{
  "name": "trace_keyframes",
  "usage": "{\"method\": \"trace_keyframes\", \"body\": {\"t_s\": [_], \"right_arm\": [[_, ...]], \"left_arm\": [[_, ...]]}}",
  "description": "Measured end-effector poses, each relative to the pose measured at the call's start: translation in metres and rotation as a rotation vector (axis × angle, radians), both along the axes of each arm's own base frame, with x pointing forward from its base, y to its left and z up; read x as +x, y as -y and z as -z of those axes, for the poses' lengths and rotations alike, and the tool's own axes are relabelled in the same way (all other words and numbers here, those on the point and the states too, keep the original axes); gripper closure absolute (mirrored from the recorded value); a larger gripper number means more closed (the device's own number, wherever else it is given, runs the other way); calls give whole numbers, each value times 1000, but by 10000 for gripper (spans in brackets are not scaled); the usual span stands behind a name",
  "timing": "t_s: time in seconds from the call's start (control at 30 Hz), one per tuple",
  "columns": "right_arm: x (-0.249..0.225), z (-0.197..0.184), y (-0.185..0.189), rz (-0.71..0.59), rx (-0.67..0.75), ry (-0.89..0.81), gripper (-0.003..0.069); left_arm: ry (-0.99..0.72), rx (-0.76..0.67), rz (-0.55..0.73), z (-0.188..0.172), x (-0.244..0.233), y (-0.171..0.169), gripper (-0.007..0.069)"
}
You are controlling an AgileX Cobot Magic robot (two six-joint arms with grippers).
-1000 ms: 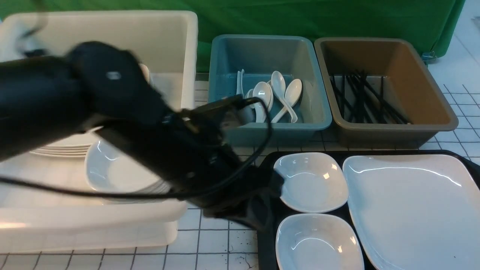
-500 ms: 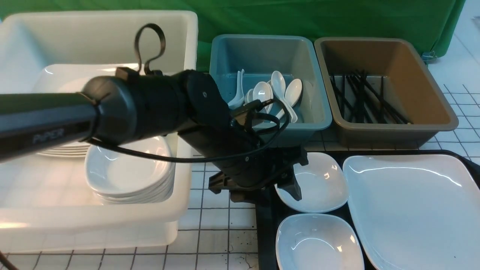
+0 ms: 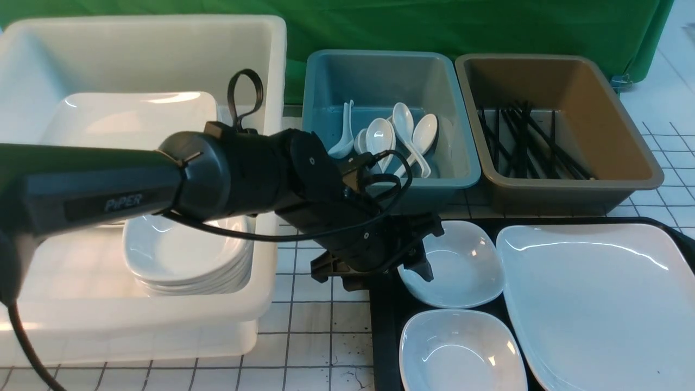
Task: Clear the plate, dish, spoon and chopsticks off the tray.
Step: Use the left arm to grab a small plate from the dinner plate
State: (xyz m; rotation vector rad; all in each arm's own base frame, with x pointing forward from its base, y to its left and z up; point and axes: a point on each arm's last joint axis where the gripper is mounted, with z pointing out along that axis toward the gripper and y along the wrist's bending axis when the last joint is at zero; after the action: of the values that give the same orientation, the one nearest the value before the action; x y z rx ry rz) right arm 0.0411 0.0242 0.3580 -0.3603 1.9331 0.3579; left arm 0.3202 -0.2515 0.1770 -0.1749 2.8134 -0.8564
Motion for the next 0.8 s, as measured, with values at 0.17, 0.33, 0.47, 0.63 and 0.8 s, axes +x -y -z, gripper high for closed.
{"method": "trace_keyframes", "body": {"t_s": [0.17,0.33,0.47,0.63,0.8], "right_arm": [[0,0,0,0,0,0,561],[0,0,0,0,0,0,555],[0,0,0,0,0,0,555],[0,0,0,0,0,0,555],[0,0,0,0,0,0,555]], "left_arm": [[-9,-12,-28,6,3,2,221],[-36,-33,-55,13,4,5,221],[-39,-42,-69,19,5,8,223],[-11,-51,-96,21,10,9,223],[24,-53,-116,20,13,9,223]]}}
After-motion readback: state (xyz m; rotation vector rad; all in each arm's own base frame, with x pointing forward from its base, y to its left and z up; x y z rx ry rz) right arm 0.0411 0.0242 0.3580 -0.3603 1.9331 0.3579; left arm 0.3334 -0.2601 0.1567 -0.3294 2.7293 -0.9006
